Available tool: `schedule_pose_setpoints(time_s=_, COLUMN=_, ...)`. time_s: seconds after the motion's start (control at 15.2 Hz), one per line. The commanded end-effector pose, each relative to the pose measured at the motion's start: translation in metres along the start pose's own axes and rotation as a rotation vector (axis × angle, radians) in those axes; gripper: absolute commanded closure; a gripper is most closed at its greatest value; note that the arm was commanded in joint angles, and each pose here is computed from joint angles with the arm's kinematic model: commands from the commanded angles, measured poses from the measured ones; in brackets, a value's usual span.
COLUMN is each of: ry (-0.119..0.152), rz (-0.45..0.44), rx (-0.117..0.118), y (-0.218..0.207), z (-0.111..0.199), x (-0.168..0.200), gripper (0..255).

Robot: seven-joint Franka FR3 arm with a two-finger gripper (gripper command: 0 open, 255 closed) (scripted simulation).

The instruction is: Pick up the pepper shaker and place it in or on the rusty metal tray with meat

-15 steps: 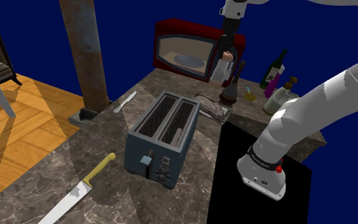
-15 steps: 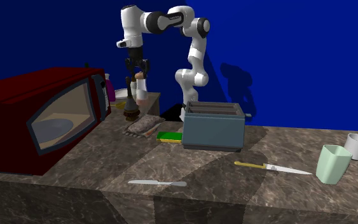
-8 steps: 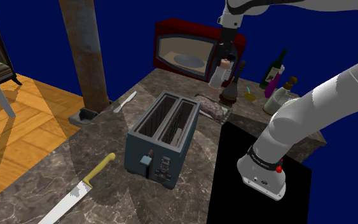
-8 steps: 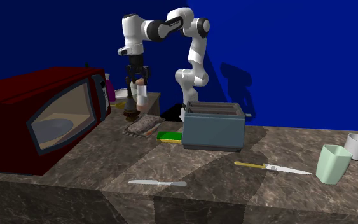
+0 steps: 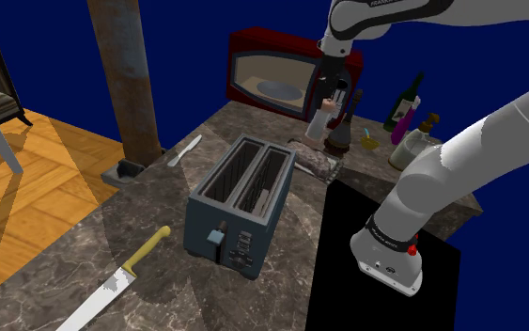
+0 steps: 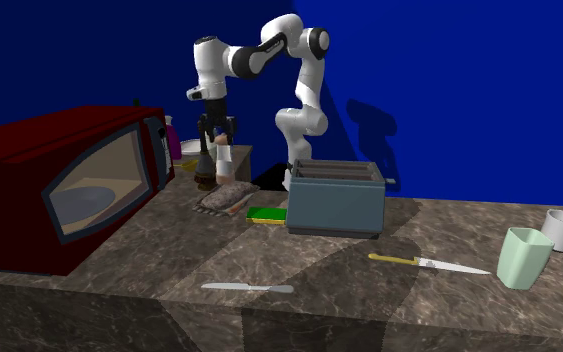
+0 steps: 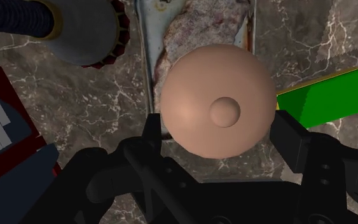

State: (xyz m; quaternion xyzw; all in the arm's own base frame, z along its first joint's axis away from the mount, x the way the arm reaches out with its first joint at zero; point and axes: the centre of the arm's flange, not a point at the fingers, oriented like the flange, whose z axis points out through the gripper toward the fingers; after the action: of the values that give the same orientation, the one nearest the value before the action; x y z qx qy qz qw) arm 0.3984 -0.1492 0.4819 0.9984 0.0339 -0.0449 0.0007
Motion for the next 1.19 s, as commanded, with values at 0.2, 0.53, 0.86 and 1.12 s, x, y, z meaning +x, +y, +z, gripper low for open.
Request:
schedule_pose_setpoints(time_s=0.2, ry=0.001, rz=0.000, rx=0.000, y=0.000, z=0.028, x=0.002, gripper=255)
schedule_pose_setpoints(time_s=0.53, ry=0.001, rz=0.000, rx=0.000, y=0.000, z=0.036, x=0.003, gripper=255)
schedule_pose_setpoints(time_s=0.86, ry=0.001, rz=0.000, rx=0.000, y=0.000, z=0.036, x=0.002, gripper=0)
schedule_pose_setpoints(time_s=1.12, ry=0.001, rz=0.000, rx=0.000, y=0.000, z=0.036, x=0.003, gripper=0)
